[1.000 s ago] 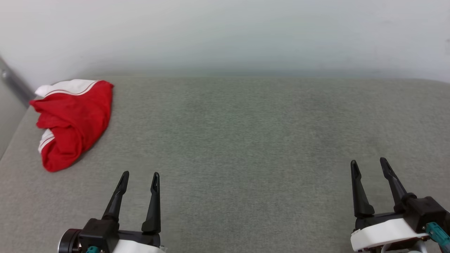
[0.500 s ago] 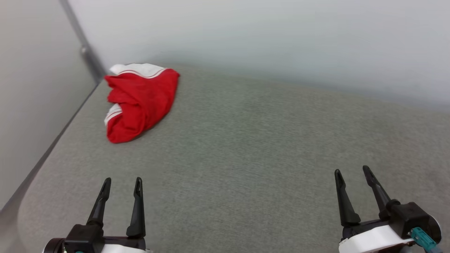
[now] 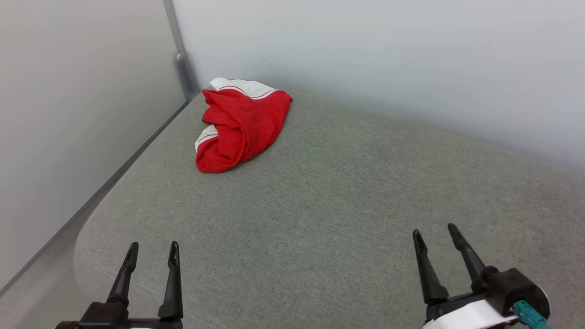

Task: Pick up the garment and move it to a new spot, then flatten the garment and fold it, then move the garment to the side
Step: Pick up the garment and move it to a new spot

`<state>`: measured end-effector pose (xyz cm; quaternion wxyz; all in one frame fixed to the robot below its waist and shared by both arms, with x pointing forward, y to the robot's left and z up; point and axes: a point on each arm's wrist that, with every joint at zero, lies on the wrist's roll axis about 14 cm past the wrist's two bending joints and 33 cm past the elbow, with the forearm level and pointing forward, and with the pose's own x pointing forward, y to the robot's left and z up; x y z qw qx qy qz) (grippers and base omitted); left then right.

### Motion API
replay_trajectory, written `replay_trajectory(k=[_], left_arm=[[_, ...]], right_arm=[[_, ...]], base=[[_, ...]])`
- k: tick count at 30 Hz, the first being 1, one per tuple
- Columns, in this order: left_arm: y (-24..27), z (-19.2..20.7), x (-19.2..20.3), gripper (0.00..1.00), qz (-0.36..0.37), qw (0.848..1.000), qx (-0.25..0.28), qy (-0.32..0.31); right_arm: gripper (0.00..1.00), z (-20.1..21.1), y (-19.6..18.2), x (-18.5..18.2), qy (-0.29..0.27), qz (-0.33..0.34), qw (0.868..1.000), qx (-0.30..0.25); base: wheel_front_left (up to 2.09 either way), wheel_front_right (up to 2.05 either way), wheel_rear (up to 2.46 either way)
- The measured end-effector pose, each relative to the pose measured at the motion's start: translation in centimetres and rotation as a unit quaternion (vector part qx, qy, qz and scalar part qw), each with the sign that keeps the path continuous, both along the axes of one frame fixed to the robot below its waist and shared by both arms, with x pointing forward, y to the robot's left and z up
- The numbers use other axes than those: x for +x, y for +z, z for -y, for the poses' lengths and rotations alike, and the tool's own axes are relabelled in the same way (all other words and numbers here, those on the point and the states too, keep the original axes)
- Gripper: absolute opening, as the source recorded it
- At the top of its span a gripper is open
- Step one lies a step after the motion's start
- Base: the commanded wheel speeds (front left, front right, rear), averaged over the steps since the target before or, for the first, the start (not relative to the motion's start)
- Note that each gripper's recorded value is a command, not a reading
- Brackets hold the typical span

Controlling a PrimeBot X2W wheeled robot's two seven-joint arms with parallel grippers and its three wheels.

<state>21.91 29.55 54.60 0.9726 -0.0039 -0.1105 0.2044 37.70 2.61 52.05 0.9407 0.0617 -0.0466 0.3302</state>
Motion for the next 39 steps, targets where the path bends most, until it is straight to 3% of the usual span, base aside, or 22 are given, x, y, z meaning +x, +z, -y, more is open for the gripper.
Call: replay_trajectory(k=[12, 25, 31, 39], left_arm=[[0.1, -0.4, -0.8, 1.00, 0.002, 1.000, 0.001, 0.014], [-0.5, -0.9, 0.2, 1.00, -0.010, 1.000, -0.007, 0.011], [0.7, -1.6, 4.7, 1.00, -0.003, 1.000, 0.003, -0.012], [4.2, -3.2, 15.1, 1.00, 0.015, 0.995, 0.054, -0.088]], right_arm=[[1.00, -2.0, 0.4, -1.1, 0.034, 0.002, 0.999, 0.007], [1.00, -0.8, -0.2, -0.3, 0.014, 0.000, 1.000, 0.001], [1.00, 0.4, -1.0, 2.0, -0.009, 0.005, 1.000, -0.009], [1.00, 3.2, -3.9, 6.0, -0.058, -0.009, 0.998, -0.026]], base=[[0.00, 0.00, 0.00], [0.00, 0.00, 0.00], [0.00, 0.00, 0.00], [0.00, 0.00, 0.00]])
